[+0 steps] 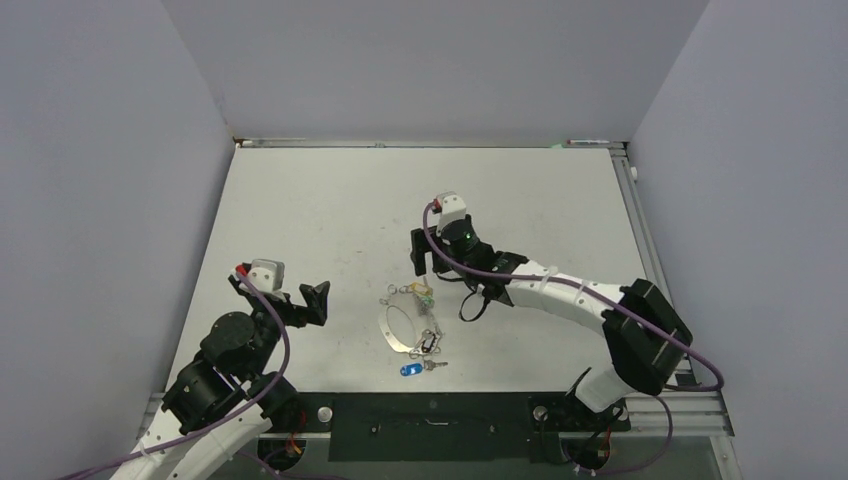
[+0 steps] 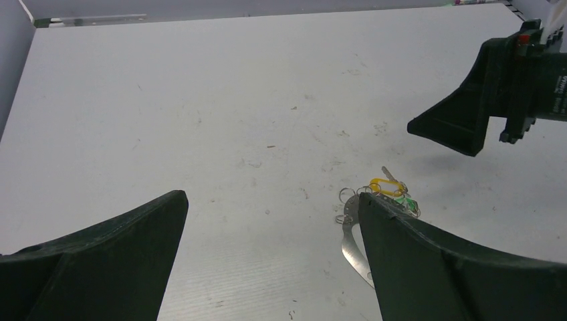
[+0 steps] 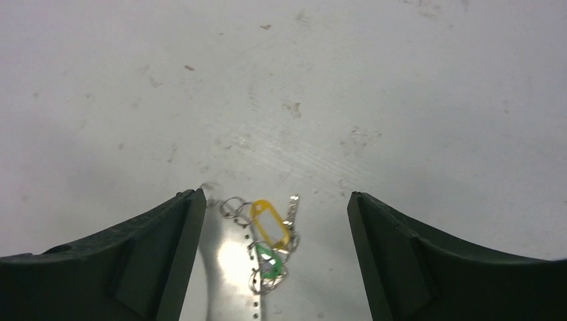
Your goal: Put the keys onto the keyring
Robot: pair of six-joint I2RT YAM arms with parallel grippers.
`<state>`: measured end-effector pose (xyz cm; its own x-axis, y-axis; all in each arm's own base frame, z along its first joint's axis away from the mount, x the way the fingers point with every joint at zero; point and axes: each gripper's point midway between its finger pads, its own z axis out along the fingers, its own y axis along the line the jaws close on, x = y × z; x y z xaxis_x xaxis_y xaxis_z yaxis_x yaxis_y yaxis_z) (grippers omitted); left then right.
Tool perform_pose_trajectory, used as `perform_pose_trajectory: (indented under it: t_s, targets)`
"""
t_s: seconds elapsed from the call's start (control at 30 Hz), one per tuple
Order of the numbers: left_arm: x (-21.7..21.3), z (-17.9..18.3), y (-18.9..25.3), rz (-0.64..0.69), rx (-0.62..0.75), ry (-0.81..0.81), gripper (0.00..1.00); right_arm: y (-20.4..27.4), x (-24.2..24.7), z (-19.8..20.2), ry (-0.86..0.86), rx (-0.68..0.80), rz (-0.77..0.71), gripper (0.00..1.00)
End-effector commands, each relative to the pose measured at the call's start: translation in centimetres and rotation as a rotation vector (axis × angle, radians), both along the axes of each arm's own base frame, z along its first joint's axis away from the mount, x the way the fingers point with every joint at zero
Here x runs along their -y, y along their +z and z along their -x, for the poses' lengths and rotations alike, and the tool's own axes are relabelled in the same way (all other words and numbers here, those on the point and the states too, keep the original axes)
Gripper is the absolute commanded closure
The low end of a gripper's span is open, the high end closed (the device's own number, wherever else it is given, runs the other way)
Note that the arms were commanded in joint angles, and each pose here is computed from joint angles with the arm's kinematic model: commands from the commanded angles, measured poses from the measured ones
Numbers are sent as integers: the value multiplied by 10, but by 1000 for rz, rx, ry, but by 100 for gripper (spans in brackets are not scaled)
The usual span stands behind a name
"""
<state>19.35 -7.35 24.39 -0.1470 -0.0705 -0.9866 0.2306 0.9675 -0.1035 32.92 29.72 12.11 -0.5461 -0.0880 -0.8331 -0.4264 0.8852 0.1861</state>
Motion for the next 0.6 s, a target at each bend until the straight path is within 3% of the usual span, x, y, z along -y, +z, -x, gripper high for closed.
perform_pose_trajectory:
  t_s: [0.0,0.27,0.57]
  targets:
    - [3,-3,11,27,33,-5,3,15,-16,46,-4,24,50,20]
    - [5,-2,12,32,33,-15,3,-12,-66,126,92,-70,-28,23]
    - [4,-1,11,45,20,-11,3,-69,-87,127,158,-120,64,23]
